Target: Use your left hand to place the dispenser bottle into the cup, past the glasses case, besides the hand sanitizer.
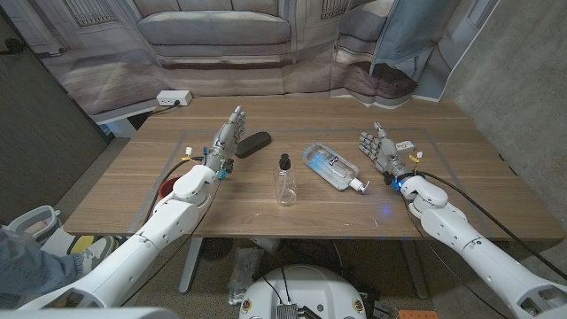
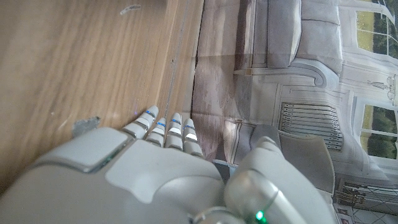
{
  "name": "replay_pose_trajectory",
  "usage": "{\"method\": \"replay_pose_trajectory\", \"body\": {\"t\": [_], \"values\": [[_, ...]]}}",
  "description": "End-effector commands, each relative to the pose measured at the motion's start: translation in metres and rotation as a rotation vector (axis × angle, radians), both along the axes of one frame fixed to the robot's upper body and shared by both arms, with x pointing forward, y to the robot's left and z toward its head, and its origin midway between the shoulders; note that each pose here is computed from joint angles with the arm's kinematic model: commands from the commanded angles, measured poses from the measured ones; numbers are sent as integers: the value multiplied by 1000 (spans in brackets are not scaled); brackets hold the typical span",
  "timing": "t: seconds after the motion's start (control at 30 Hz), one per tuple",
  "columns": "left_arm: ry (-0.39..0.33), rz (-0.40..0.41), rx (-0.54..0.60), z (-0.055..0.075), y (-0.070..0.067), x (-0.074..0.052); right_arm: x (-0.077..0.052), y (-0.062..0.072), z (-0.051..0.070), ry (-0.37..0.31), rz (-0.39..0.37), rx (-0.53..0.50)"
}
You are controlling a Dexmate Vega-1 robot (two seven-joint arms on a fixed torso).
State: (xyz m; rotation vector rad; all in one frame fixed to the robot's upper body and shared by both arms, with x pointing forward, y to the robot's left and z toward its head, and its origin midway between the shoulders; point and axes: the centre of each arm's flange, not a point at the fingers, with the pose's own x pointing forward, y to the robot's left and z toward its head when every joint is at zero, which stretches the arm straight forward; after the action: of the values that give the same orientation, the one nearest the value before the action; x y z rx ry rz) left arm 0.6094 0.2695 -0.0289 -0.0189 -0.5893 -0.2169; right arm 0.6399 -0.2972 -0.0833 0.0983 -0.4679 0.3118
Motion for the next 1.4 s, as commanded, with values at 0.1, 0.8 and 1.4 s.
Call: {"method": "replay_pose_trajectory", "body": {"t": [0.1, 0.8, 1.4], "values": [[-2, 13, 24, 4, 13, -4, -2, 5, -4, 6, -5, -10], [-20, 10, 75, 5, 15, -17, -7, 13, 16, -54, 7, -33], [-52, 17, 112, 3, 16, -38, -16, 9, 18, -82, -1, -35]]}}
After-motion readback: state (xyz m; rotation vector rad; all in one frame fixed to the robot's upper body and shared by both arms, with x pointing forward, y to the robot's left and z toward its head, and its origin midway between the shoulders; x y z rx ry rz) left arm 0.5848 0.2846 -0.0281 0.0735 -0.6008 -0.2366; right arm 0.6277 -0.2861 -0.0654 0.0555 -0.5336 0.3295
